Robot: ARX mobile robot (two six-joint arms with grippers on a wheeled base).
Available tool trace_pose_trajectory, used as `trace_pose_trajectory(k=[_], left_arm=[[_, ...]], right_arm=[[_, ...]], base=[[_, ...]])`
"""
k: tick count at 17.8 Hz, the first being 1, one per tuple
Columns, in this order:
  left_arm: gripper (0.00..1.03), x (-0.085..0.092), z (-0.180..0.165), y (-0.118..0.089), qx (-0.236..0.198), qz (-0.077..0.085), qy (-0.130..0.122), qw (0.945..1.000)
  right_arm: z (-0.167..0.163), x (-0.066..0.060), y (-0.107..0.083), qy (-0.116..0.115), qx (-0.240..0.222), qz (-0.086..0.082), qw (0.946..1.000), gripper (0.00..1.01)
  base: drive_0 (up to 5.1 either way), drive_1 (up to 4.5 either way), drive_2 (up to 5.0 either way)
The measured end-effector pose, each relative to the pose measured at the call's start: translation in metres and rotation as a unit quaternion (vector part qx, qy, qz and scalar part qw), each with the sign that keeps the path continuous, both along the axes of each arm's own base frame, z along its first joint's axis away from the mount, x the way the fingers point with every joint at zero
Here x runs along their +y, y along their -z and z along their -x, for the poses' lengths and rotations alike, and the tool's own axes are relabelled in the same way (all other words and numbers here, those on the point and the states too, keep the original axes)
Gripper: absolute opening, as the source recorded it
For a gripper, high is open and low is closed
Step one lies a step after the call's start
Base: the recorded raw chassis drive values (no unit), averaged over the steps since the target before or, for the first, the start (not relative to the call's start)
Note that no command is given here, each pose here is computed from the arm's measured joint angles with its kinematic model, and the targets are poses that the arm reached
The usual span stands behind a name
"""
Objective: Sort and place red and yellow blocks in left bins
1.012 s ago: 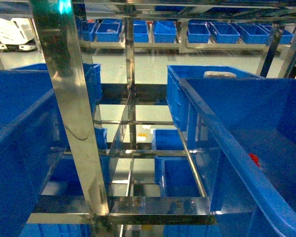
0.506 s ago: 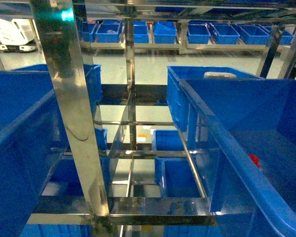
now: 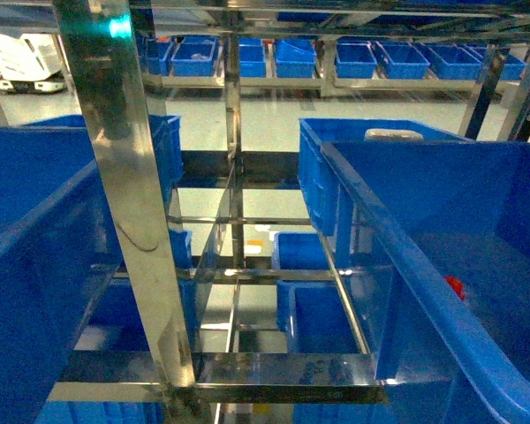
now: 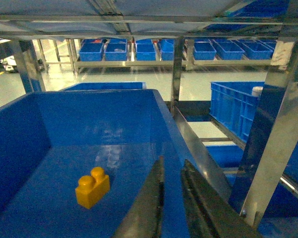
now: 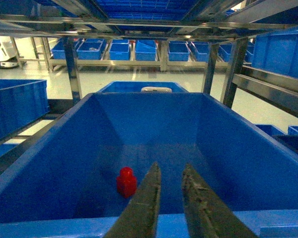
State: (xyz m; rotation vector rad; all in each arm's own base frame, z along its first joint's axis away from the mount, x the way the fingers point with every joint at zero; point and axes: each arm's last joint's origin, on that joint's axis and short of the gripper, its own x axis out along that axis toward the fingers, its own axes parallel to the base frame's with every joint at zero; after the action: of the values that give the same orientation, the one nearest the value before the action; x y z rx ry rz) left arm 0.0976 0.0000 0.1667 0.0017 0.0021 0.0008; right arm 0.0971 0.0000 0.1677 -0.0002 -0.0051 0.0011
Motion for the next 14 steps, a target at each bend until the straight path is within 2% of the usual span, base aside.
trace_pose_trajectory(k=[4,5,7,8,14], left_arm=[[0.59,0.0,0.0,0.0,0.0,0.0,0.0,1.0],[0.7,0.0,0.0,-0.0001,-0.001,0.0,0.0,1.0],[0.95,0.0,0.0,-0.0004,-0.002,0.0,0.0,1.0],[0.99,0.0,0.0,0.0001,0.001,-0.001,0.0,1.0],[0.98,0.0,0.0,0.0004,0.002,0.0,0.0,1.0]], right_arm=[[0.0,0.0,0.0,0.0,0.0,0.0,1.0,0.6],[0.0,0.0,-0.0001,0.0,-0.001,0.0,1.0,0.71],[0.0,0.0,-0.0003,0.0,-0.002,0.0,1.0,0.97],[0.0,0.0,0.0002,0.0,0.001,0.0,1.0,0.99],[0.0,0.0,0.0002,0.001,0.001,0.0,1.0,0.98]], base=[[0.0,0.0,0.0],[0.0,-4.08,4.1],[0.1,-3.99,4.1],[0.2,-3.89,4.2],[0.1,-3.95,4.1]])
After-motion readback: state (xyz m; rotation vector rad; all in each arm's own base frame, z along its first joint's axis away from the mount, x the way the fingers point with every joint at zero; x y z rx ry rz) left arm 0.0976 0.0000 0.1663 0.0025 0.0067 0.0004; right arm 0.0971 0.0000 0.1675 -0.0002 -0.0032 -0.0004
